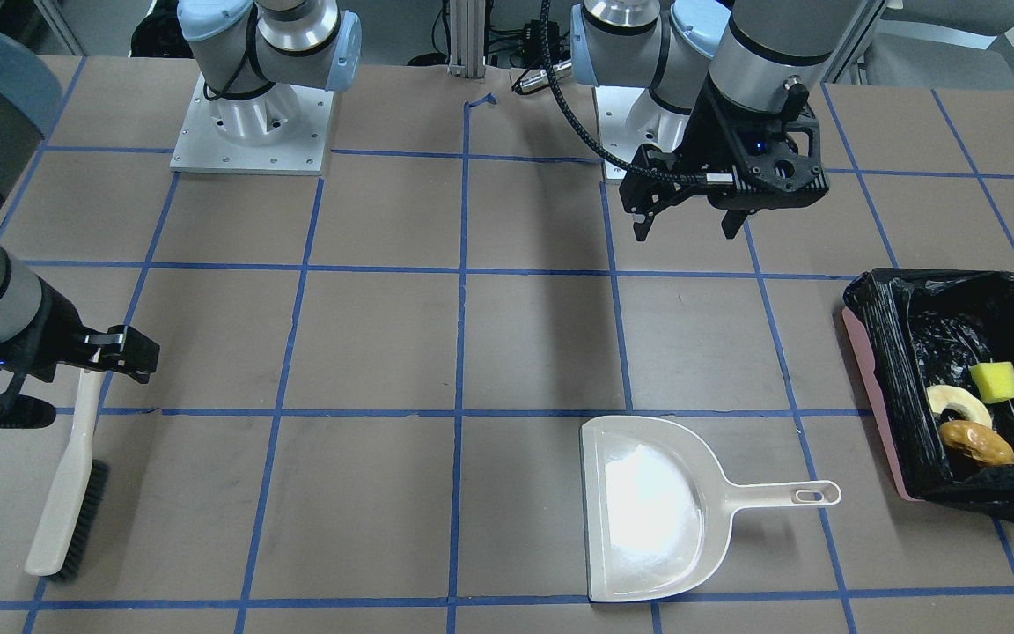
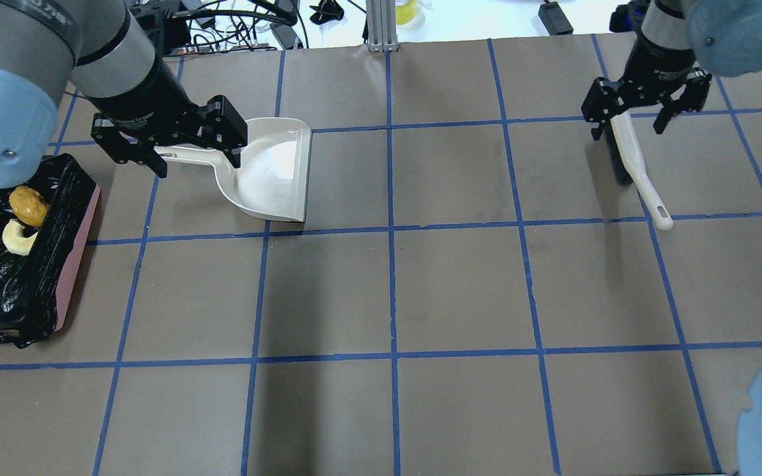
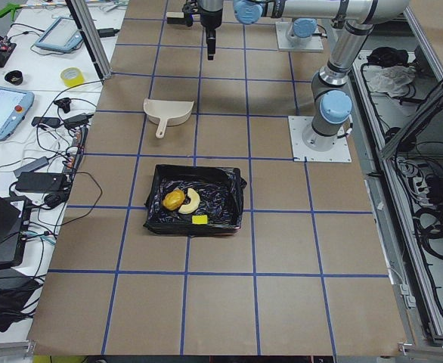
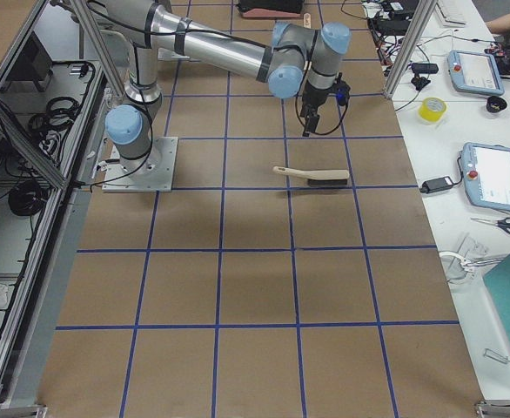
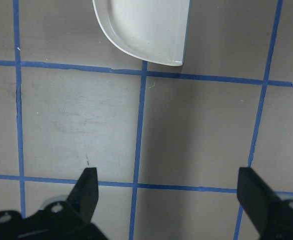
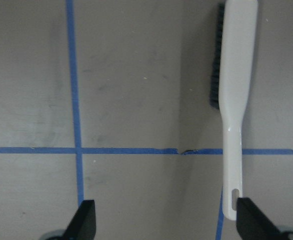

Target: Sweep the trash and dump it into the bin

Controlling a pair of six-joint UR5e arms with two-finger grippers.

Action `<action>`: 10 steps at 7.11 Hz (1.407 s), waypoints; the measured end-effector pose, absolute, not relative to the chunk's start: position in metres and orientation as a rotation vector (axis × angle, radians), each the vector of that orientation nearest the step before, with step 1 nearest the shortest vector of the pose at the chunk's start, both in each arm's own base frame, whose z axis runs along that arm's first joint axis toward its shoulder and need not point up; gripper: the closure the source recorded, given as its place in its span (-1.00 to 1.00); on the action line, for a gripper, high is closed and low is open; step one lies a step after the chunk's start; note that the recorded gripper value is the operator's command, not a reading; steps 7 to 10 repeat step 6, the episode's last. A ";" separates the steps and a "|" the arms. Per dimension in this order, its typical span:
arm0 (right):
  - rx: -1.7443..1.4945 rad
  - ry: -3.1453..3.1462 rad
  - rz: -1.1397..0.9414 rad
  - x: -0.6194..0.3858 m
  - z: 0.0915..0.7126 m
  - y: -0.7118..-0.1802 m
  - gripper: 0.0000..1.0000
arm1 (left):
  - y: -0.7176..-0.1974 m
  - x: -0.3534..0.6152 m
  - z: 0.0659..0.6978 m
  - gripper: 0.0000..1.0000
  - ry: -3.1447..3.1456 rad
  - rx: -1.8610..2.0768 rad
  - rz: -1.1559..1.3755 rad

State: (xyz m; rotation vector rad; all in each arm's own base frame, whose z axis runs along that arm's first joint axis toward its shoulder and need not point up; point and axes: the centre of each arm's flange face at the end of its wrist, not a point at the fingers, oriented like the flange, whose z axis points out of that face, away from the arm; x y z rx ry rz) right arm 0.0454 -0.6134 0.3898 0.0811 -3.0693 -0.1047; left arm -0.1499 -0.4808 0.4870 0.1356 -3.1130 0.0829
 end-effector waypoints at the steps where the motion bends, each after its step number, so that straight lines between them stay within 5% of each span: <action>1: 0.154 -3.096 -0.025 0.080 0.412 -0.609 -1.00 | -0.479 -0.150 0.489 -1.00 -3.118 0.134 0.087; 6: 0.188 -3.196 0.073 0.121 0.484 -0.547 -1.00 | -0.474 -0.148 0.491 -1.00 -3.139 0.097 0.090; 10: 0.188 -3.196 0.073 0.121 0.484 -0.547 -1.00 | -0.474 -0.148 0.491 -1.00 -3.139 0.097 0.090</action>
